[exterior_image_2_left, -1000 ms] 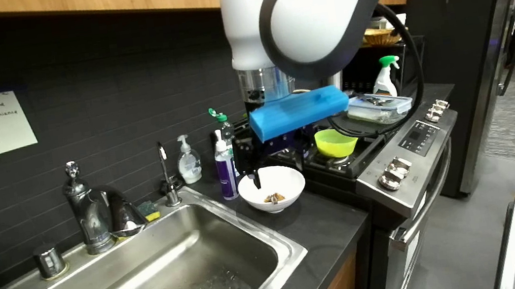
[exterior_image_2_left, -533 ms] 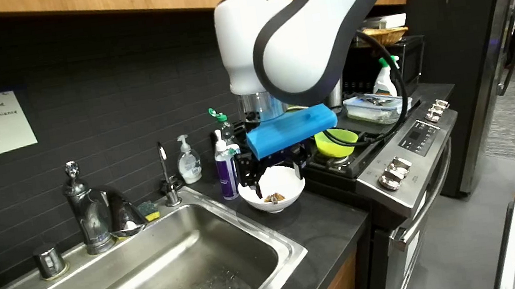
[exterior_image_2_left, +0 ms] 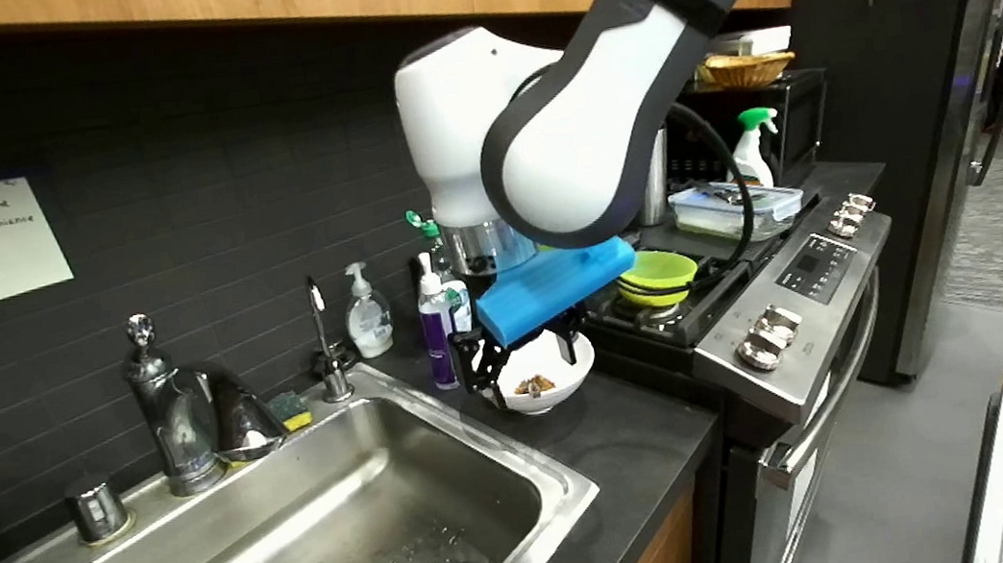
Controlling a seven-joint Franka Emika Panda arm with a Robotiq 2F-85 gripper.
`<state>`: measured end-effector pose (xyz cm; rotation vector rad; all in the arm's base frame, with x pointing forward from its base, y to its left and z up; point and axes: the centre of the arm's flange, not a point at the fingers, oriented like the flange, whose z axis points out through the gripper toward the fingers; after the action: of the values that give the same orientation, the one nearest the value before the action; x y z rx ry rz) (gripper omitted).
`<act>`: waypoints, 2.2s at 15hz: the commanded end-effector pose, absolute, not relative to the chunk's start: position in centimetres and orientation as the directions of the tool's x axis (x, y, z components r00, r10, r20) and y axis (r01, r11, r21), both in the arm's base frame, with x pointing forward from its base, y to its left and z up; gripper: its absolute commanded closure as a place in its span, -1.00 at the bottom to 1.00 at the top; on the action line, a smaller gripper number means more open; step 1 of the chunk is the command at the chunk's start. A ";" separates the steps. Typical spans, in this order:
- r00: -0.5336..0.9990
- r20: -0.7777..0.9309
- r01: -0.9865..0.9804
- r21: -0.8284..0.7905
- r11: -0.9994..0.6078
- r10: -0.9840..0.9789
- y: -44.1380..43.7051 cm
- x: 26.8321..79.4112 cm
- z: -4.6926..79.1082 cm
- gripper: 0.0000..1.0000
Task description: Use the spoon to stir in the white bowl
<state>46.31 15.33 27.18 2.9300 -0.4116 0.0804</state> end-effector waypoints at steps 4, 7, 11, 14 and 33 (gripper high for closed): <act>0.996 0.069 -0.068 0.234 -0.970 -0.053 16.3 48.3 26.0 -1.00; 0.996 0.048 0.053 0.300 -0.952 0.071 15.7 48.4 25.8 -1.00; 0.978 0.014 0.187 0.366 -0.912 0.206 15.4 48.3 25.8 -1.00; 0.957 -0.016 0.273 0.394 -0.878 0.291 15.9 47.6 25.6 -1.00; 0.795 -0.153 0.553 0.578 -0.600 0.587 16.6 44.7 22.9 -1.00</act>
<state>44.80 16.02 23.18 2.4014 0.8086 0.0330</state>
